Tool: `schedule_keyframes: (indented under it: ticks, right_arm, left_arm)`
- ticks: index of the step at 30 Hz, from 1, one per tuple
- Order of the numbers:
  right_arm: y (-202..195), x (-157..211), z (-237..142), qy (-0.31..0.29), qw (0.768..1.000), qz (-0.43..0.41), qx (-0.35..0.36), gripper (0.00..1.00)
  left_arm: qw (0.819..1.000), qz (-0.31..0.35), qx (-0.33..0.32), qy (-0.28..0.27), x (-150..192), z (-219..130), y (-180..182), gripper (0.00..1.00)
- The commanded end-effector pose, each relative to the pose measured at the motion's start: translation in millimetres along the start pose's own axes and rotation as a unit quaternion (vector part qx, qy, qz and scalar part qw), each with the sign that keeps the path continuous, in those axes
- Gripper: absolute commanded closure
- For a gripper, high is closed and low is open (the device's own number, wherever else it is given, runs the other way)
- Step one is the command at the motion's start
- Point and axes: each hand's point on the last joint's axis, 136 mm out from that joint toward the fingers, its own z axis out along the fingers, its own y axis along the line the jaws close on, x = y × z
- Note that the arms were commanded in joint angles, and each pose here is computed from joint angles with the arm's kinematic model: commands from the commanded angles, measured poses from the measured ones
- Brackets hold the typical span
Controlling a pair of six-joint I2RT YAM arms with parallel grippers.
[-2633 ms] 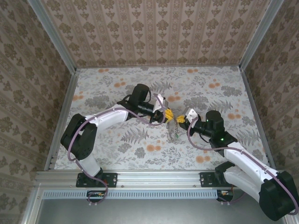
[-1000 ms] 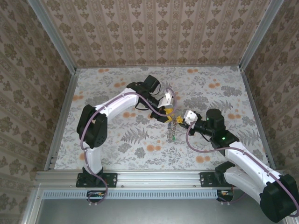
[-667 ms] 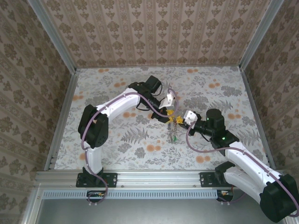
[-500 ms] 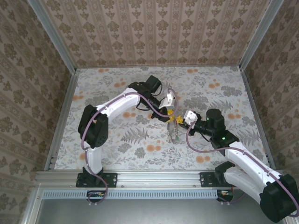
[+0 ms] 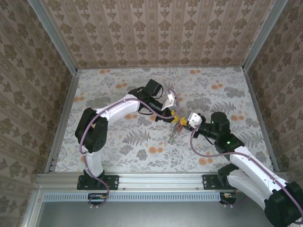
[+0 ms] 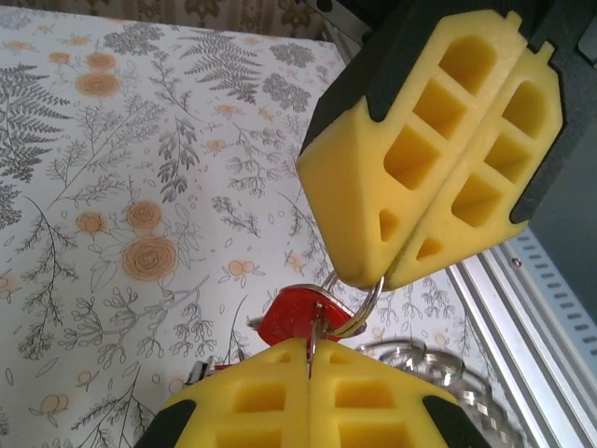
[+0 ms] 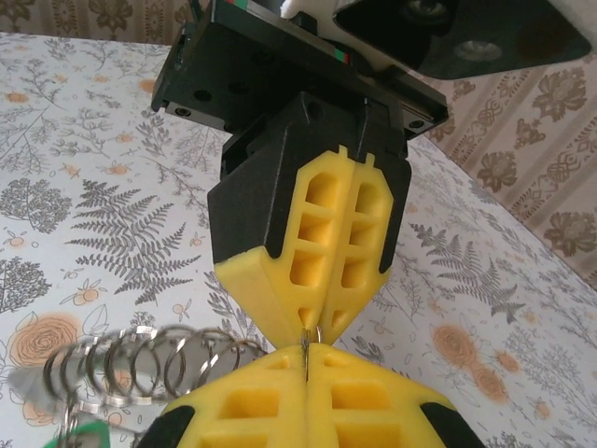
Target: Put the keys on the keyring
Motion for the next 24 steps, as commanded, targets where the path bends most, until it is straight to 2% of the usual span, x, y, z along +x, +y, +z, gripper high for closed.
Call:
schedule_keyframes:
  ticks: [1, 18, 24]
  right_arm:
    - [1, -1, -4, -0.004, 1.000, 0.004, 0.009, 1.00]
    - [11, 16, 0, 0.035, 0.999, 0.003, 0.009, 1.00]
    - [13, 16, 3, 0.028, 1.000, 0.000, 0.014, 1.00]
  left_arm:
    - [0.998, 0.006, -0.036, -0.049, -26, -13, 12, 1.00]
    - [0.988, -0.025, -0.090, -0.121, -35, -19, 21, 1.00]
    - [0.980, -0.040, -0.125, -0.148, -33, -23, 28, 1.00]
